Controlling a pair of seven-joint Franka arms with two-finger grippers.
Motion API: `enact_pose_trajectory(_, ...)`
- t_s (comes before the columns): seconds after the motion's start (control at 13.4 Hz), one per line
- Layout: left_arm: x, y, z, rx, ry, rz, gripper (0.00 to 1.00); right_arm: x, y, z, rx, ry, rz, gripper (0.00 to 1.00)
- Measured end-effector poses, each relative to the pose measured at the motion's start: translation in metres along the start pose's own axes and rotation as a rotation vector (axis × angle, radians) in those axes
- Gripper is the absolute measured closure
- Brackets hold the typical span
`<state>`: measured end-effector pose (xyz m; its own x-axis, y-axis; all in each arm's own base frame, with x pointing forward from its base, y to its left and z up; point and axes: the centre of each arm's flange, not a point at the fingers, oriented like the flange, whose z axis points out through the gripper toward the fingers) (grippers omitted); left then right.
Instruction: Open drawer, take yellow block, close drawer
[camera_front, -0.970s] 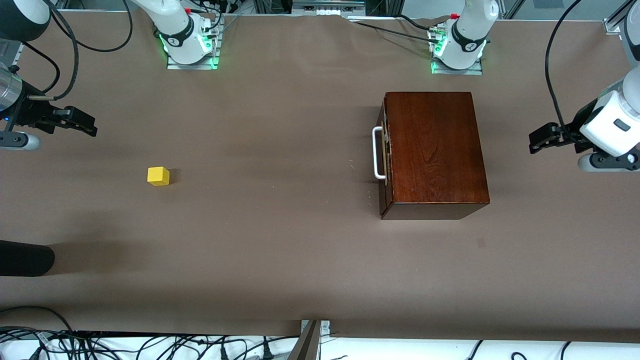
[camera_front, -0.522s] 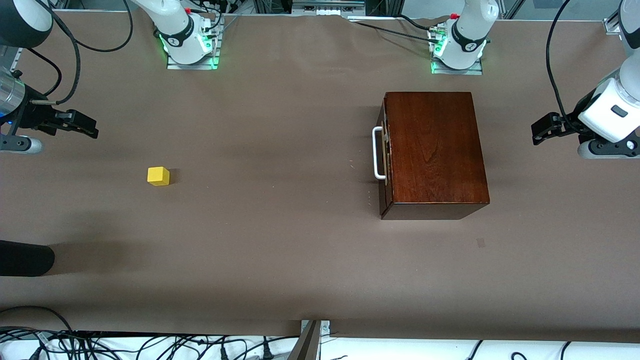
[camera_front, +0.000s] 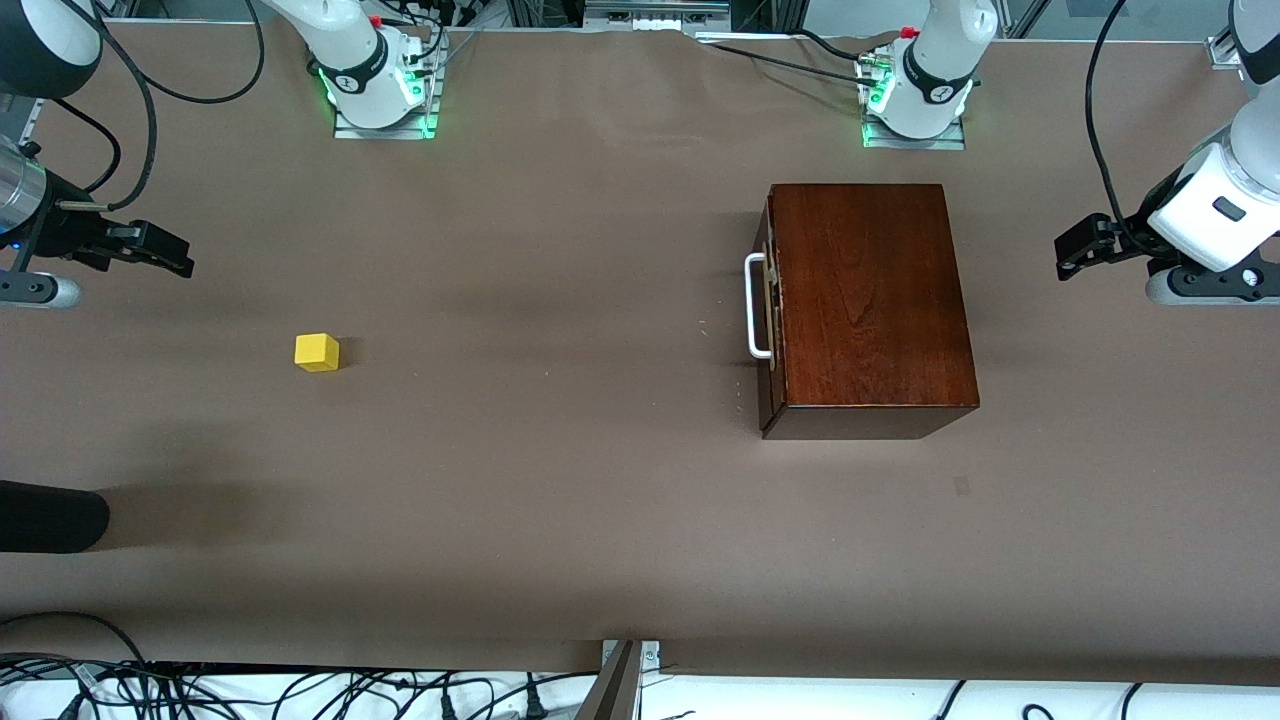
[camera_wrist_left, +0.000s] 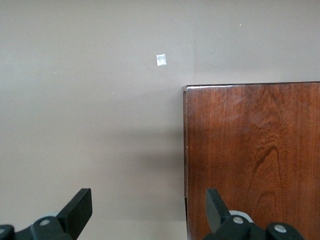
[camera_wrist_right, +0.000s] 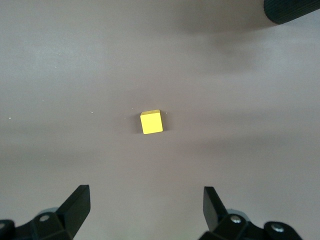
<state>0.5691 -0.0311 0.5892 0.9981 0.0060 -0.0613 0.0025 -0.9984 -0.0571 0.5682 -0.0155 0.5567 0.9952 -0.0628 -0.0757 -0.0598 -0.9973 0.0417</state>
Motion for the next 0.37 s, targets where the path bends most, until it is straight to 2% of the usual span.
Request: enact_pose_trajectory(0.37,0.0006,-0.0019,-0.0002,-0.014,0.004,-0.006,0.0,0.0,0.0003,0.0002,0.0,0.0,0.0,0.0)
